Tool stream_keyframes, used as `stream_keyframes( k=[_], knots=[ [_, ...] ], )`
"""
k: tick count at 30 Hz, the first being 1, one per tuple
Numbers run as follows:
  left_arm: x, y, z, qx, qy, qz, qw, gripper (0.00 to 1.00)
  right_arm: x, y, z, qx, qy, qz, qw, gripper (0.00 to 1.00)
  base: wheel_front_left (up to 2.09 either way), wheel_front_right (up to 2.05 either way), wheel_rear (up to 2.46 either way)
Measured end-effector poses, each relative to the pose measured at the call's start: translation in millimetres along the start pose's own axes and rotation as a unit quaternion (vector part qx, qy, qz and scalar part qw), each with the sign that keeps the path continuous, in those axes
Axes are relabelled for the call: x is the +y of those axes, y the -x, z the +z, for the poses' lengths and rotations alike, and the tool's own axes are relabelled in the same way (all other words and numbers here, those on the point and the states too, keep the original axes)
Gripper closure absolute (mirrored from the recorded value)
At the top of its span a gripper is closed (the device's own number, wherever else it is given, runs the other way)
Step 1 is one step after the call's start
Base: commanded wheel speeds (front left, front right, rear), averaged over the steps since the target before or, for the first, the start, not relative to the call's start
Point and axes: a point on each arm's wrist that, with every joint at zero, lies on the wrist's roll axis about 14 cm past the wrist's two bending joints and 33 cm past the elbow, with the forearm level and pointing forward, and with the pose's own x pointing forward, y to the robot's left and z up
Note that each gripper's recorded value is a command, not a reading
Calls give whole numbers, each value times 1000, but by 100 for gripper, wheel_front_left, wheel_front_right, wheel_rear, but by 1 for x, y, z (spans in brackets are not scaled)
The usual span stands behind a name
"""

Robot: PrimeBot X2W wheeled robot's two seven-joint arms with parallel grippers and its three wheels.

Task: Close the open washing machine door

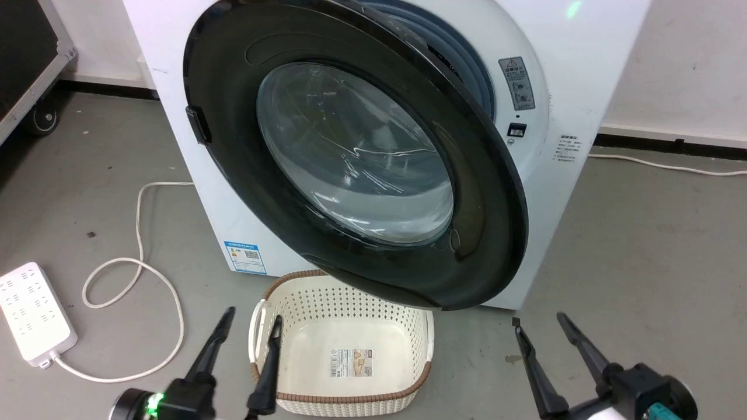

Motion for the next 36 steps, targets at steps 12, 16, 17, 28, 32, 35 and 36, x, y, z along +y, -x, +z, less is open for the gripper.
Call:
stream_keyframes(
  k=[12,16,17,28,32,35,36],
  knots=[
    [-1,1,-7,9,-27,14,999,0,11,-3,-13,18,-10,12,1000,100,0,0,0],
    [-2,-1,-26,39,-23,10,999,0,24,-28,-6,5,-9,49,999,100,0,0,0],
    [-2,-3,-31,46,-24,8,999,0,28,-36,-5,5,-7,62,998,100,0,0,0],
    [9,-31,-58,80,-21,30,996,0,13,-136,-5,22,22,134,990,100,0,0,0],
    [15,-37,-60,81,-21,44,996,0,-3,-166,-11,33,2,124,992,100,0,0,0],
    [18,-39,-61,82,-21,48,995,0,-19,-187,-13,39,-1,114,993,100,0,0,0],
    [19,-38,-62,85,-22,50,995,0,-24,-194,-12,40,-3,109,993,100,0,0,0]
  ],
)
